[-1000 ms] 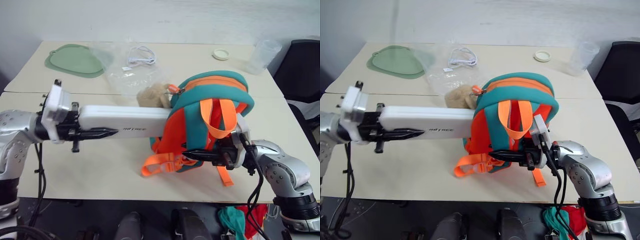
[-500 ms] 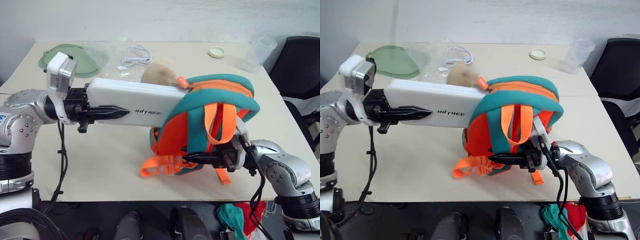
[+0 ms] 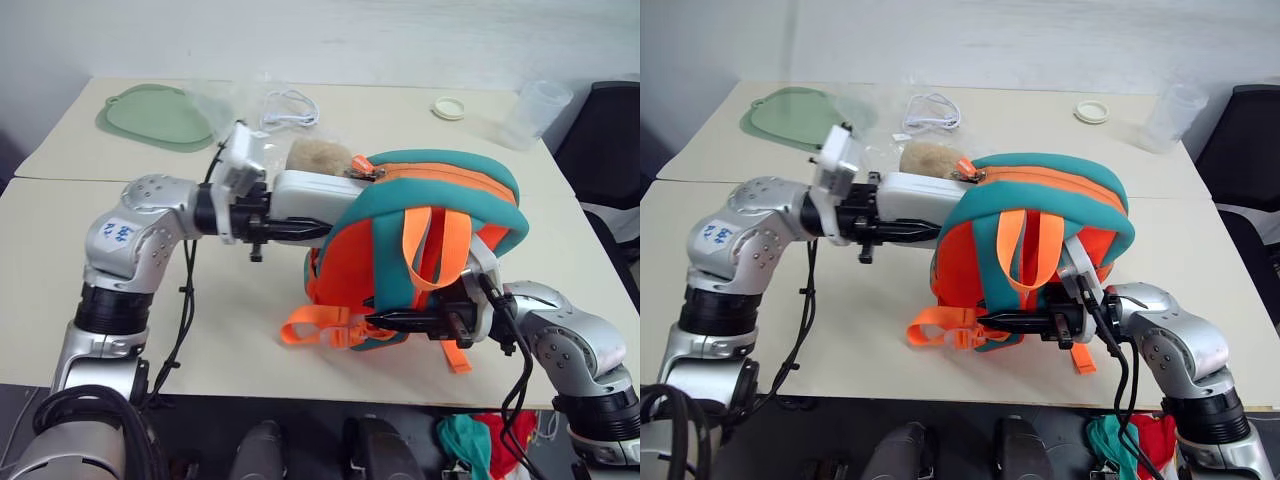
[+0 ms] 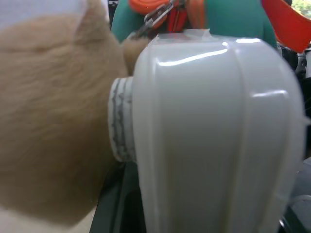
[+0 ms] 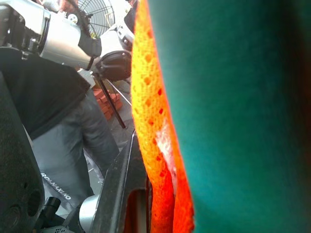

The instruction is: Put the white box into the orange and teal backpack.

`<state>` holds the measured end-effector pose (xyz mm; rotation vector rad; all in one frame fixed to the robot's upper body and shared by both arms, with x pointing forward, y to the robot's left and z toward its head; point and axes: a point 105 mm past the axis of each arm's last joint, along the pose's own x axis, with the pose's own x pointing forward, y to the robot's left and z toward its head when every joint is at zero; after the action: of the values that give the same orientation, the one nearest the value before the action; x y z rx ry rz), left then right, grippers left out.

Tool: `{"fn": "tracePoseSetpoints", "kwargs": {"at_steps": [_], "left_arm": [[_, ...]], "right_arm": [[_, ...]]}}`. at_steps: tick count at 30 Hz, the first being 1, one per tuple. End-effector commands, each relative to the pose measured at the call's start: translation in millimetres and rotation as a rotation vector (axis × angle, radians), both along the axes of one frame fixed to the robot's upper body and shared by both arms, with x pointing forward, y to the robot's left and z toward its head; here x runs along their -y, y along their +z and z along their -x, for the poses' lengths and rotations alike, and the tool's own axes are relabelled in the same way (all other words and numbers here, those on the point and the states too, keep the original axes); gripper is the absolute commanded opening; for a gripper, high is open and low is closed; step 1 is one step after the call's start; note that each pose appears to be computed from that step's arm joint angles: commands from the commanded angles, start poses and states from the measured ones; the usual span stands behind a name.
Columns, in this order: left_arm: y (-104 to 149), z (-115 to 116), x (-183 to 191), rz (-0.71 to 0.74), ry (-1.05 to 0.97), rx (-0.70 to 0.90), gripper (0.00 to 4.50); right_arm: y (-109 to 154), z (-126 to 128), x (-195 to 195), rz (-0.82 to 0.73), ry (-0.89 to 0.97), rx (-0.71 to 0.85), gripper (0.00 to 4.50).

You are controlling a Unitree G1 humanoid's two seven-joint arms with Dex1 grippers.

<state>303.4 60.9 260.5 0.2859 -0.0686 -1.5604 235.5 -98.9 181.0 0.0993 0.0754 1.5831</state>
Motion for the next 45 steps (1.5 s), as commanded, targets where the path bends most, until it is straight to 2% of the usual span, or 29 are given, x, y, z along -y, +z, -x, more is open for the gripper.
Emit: {"fn": "tracePoseSetpoints", "kwargs": {"at_steps": [1, 4, 7, 11, 18, 20, 22, 24, 28, 31, 34, 41, 45], "left_arm": [[-6, 2, 37, -0.157, -0.048, 0.057, 1.20], [-7, -11, 60, -0.131, -0.002, 0.100, 1.20], [-15, -9, 72, -0.118, -0.042, 0.109, 1.20], [-18, -4, 62, -0.081, -0.054, 0.051, 1.20], [-18, -12, 10, -0.078, 0.011, 0.052, 3.42], [-14, -17, -12, -0.070, 0.047, 0.057, 3.95], [-15, -10, -46, -0.107, 0.031, 0.013, 4.48], [-20, 0, -72, -0.158, 0.021, -0.057, 4.48], [-23, 6, -97, -0.194, 0.039, -0.067, 4.48], [-1, -1, -103, -0.073, 0.115, -0.047, 4.48], [15, -11, -92, 0.053, 0.148, 0.016, 4.48], [12, -24, -45, 0.147, 0.099, 0.053, 4.48], [8, -21, -26, 0.177, 0.009, 0.018, 4.48]], "right_arm": [[4, 5, -2, 0.001, 0.037, 0.020, 0.64], [3, 5, -3, 0.004, 0.040, 0.029, 0.64], [3, 5, -4, 0.002, 0.037, 0.034, 0.64], [4, 5, -4, 0.000, 0.016, 0.037, 0.64], [2, 7, -3, -0.003, -0.009, 0.035, 0.64], [2, 7, -3, -0.004, -0.012, 0.037, 0.64], [1, 6, -2, -0.001, -0.020, 0.043, 0.64], [1, 5, -2, -0.004, -0.030, 0.047, 0.64], [0, 4, -2, -0.002, -0.032, 0.044, 0.64], [-3, 4, 0, 0.004, -0.032, 0.038, 0.64], [-5, 4, 1, 0.012, -0.031, 0.034, 0.64], [-9, 4, 2, 0.027, -0.021, 0.024, 0.64], [-10, 3, 3, 0.028, -0.018, 0.021, 0.64]]}}
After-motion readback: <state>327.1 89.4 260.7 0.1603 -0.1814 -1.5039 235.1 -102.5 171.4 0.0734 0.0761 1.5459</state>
